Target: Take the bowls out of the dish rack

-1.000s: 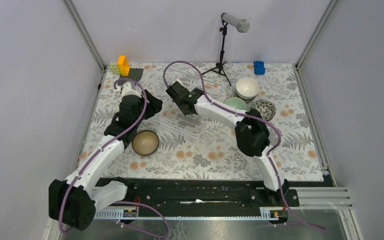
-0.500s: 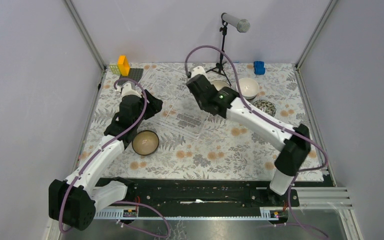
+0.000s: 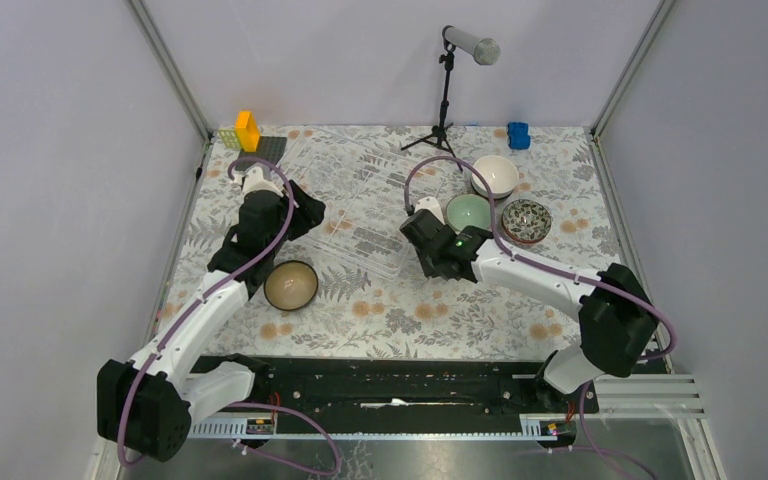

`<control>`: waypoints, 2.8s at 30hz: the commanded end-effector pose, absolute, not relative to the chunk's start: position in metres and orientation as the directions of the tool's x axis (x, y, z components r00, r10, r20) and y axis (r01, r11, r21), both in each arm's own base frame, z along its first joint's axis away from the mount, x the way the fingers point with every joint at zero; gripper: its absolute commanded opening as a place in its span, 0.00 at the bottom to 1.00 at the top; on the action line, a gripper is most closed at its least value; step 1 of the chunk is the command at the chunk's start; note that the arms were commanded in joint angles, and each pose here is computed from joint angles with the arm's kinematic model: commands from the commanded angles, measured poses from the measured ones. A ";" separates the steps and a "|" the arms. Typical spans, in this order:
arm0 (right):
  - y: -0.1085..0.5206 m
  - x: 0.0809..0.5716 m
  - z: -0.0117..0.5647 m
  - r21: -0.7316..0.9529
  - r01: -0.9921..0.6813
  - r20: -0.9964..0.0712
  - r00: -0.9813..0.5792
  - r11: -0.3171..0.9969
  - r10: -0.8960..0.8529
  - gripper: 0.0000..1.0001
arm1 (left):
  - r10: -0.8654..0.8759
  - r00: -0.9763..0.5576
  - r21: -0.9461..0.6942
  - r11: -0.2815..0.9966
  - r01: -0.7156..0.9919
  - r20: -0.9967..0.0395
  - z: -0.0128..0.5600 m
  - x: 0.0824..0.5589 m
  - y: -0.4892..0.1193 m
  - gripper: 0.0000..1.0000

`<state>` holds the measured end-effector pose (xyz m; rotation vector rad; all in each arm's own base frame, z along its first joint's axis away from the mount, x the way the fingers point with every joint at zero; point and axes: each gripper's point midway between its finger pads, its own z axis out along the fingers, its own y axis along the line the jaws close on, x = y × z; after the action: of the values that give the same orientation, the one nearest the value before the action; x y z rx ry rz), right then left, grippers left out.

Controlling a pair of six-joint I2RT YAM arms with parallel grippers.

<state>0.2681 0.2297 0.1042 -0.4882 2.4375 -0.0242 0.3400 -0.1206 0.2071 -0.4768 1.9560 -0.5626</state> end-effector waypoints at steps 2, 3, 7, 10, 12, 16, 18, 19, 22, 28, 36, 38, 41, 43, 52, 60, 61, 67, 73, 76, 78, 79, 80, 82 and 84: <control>0.263 0.291 0.117 -0.026 -0.289 -0.695 -0.683 0.957 -0.225 0.05 | -0.560 -0.378 -0.581 0.811 -0.067 -0.738 0.221 0.340 -0.116 0.65; 0.264 0.292 0.113 -0.031 -0.285 -0.690 -0.687 0.958 -0.227 0.05 | -0.560 -0.374 -0.578 0.812 -0.075 -0.739 0.221 0.340 -0.115 0.65; 0.263 0.297 0.102 -0.048 -0.250 -0.683 -0.698 0.967 -0.214 0.08 | -0.613 -0.324 -0.581 0.789 -0.200 -0.721 0.215 0.338 -0.095 0.71; 0.261 0.299 0.091 -0.066 -0.231 -0.674 -0.707 0.971 -0.215 0.09 | -0.639 -0.275 -0.560 0.766 -0.315 -0.718 0.206 0.335 -0.075 0.73; 0.258 0.300 0.086 -0.083 -0.219 -0.669 -0.711 0.972 -0.218 0.10 | -0.650 -0.247 -0.535 0.744 -0.400 -0.719 0.199 0.330 -0.060 0.73; 0.254 0.301 0.077 -0.108 -0.208 -0.664 -0.712 0.972 -0.227 0.17 | -0.678 -0.189 -0.506 0.678 -0.533 -0.711 0.184 0.318 -0.038 0.73; 0.254 0.301 0.075 -0.111 -0.211 -0.664 -0.711 0.971 -0.231 0.26 | -0.683 -0.172 -0.487 0.652 -0.581 -0.710 0.175 0.310 -0.029 0.73; 0.254 0.301 0.074 -0.112 -0.212 -0.663 -0.711 0.971 -0.232 0.29 | -0.683 -0.167 -0.477 0.643 -0.599 -0.711 0.171 0.307 -0.025 0.72; 0.254 0.301 0.072 -0.116 -0.215 -0.658 -0.714 0.970 -0.237 0.41 | -0.688 -0.182 -0.458 0.633 -0.625 -0.702 0.159 0.303 -0.018 0.70; 0.249 0.302 0.091 -0.106 -0.209 -0.704 -0.674 0.972 -0.222 0.47 | -0.726 -0.228 -0.447 0.605 -0.659 -0.648 0.127 0.301 -0.004 0.68; 0.216 0.306 0.144 -0.079 -0.092 -0.837 -0.535 0.993 -0.116 0.58 | -0.722 -0.230 -0.452 0.614 -0.647 -0.652 0.112 0.305 0.005 0.68; 0.202 0.306 0.159 -0.074 -0.043 -0.870 -0.486 0.996 -0.085 0.67 | -0.682 -0.291 -0.461 0.691 -0.557 -0.671 0.117 0.318 -0.007 0.69; 0.184 0.305 0.179 -0.056 0.008 -0.915 -0.402 0.998 -0.047 0.80 | -0.585 -0.377 -0.447 0.803 -0.395 -0.718 0.121 0.333 -0.026 0.77; 0.171 0.304 0.190 -0.022 0.046 -0.941 -0.337 0.999 -0.005 0.88 | -0.566 -0.390 -0.449 0.820 -0.355 -0.726 0.120 0.338 -0.031 0.83; 0.111 0.324 0.226 0.141 0.142 -0.959 -0.228 0.980 0.171 1.00 | -0.441 -0.446 -0.307 0.888 -0.343 -0.779 0.113 0.355 -0.020 0.93; 0.066 0.354 0.189 0.116 0.206 -0.970 -0.189 0.972 0.156 1.00 | -0.241 -0.347 -0.174 0.961 -0.214 -0.906 0.121 0.376 -0.011 0.99; 0.053 0.357 0.183 0.138 0.237 -0.965 -0.187 0.962 0.184 1.00 | -0.227 -0.334 -0.162 0.964 -0.209 -0.915 0.119 0.374 -0.010 0.99; 0.021 0.355 0.160 0.070 0.216 -0.991 -0.094 0.974 0.092 1.00 | -0.097 -0.206 -0.059 0.981 -0.184 -0.974 0.116 0.368 0.003 0.99; -0.006 0.350 0.127 0.033 0.334 -0.992 -0.106 0.942 0.072 1.00 | -0.117 -0.135 -0.097 0.985 -0.141 -0.984 0.111 0.374 -0.003 0.99; -0.010 0.356 0.118 -0.028 0.319 -0.989 -0.144 0.947 0.019 1.00 | -0.104 -0.160 -0.080 0.986 -0.149 -0.982 0.106 0.382 0.000 0.93; -0.011 0.359 0.111 -0.085 0.311 -0.985 -0.171 0.947 -0.032 1.00 | -0.106 -0.163 -0.082 0.986 -0.148 -0.981 0.105 0.383 0.000 0.91; -0.014 0.360 0.109 -0.093 0.321 -0.986 -0.163 0.942 -0.042 1.00 | -0.103 -0.153 -0.081 0.986 -0.147 -0.983 0.107 0.383 0.001 0.91; -0.019 0.358 0.107 -0.091 0.340 -0.988 -0.148 0.936 -0.042 1.00 | -0.100 -0.143 -0.078 0.986 -0.149 -0.985 0.108 0.382 0.002 0.91; -0.032 0.357 0.099 -0.057 0.396 -0.991 -0.132 0.916 -0.004 1.00 | -0.085 -0.114 -0.069 0.989 -0.130 -0.990 0.112 0.384 0.002 0.91; -0.045 0.353 0.089 -0.002 0.450 -0.994 -0.102 0.893 0.050 0.99 | -0.057 -0.081 -0.052 0.997 -0.063 -0.995 0.110 0.383 -0.005 0.90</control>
<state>0.3518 -0.0167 0.0773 0.2325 1.7971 -0.3179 0.3701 0.0035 0.0817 -0.1862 1.8079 0.0583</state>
